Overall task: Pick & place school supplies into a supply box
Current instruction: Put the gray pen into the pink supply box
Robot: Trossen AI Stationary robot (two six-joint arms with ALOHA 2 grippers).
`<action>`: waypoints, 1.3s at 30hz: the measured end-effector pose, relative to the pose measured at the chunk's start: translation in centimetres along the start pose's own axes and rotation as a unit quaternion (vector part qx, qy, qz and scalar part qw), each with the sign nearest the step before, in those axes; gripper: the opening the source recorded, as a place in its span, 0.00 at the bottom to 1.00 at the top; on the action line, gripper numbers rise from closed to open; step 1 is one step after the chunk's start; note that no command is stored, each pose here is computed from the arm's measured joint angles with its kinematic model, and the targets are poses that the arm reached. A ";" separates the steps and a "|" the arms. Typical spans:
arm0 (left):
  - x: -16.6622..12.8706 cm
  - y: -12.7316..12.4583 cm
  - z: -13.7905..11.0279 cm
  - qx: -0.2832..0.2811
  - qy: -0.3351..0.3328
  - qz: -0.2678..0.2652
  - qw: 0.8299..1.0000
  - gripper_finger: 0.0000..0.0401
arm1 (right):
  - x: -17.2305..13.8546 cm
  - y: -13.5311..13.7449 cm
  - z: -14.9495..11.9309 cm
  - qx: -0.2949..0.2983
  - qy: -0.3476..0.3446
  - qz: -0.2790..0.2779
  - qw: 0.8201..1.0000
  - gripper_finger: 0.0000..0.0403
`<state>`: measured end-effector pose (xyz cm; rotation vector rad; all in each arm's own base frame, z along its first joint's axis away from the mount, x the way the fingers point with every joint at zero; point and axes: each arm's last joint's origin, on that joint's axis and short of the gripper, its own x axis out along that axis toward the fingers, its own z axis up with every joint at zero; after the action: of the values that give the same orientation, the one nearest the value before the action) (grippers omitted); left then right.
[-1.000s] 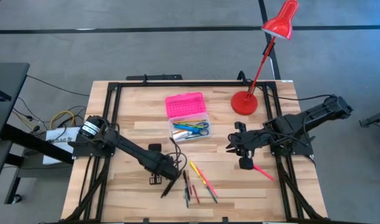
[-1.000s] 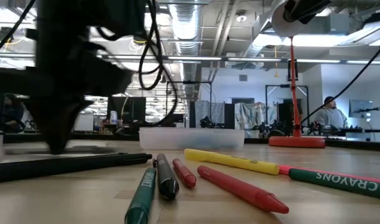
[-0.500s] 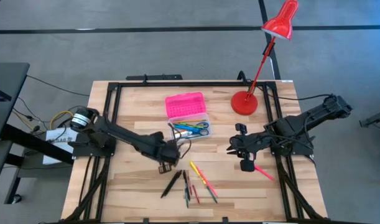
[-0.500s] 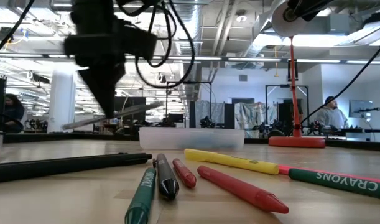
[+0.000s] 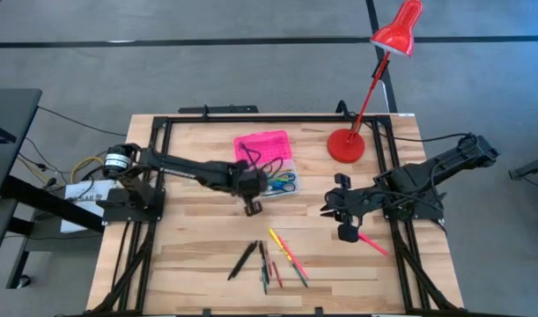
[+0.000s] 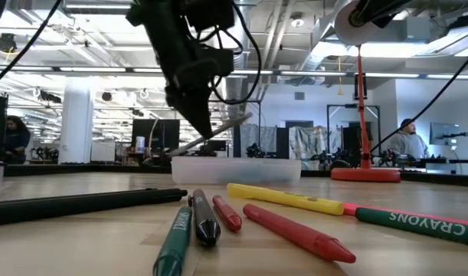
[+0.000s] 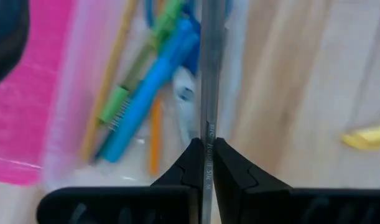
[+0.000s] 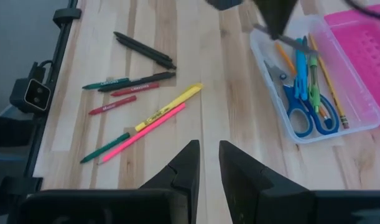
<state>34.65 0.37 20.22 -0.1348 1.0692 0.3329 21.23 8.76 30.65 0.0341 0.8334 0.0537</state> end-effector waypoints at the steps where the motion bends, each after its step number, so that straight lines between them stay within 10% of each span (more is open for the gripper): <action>1: 0.0 0.5 0.3 0.002 -0.002 0.003 1.000 0.02 | 0.0 0.0 0.0 0.006 0.000 0.000 1.000 0.13; 17: 0.4 6.2 3.2 0.095 -0.022 0.012 0.995 0.02 | 1.3 0.7 -0.3 0.029 0.025 -0.010 0.999 0.13; 39: 3.2 6.4 2.5 0.120 0.029 0.037 0.992 0.15 | 0.9 1.8 -0.6 0.031 0.016 -0.004 0.999 0.13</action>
<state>36.03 7.72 18.96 0.1114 1.1656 0.2662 21.37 10.65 29.67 0.0882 0.8661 0.0214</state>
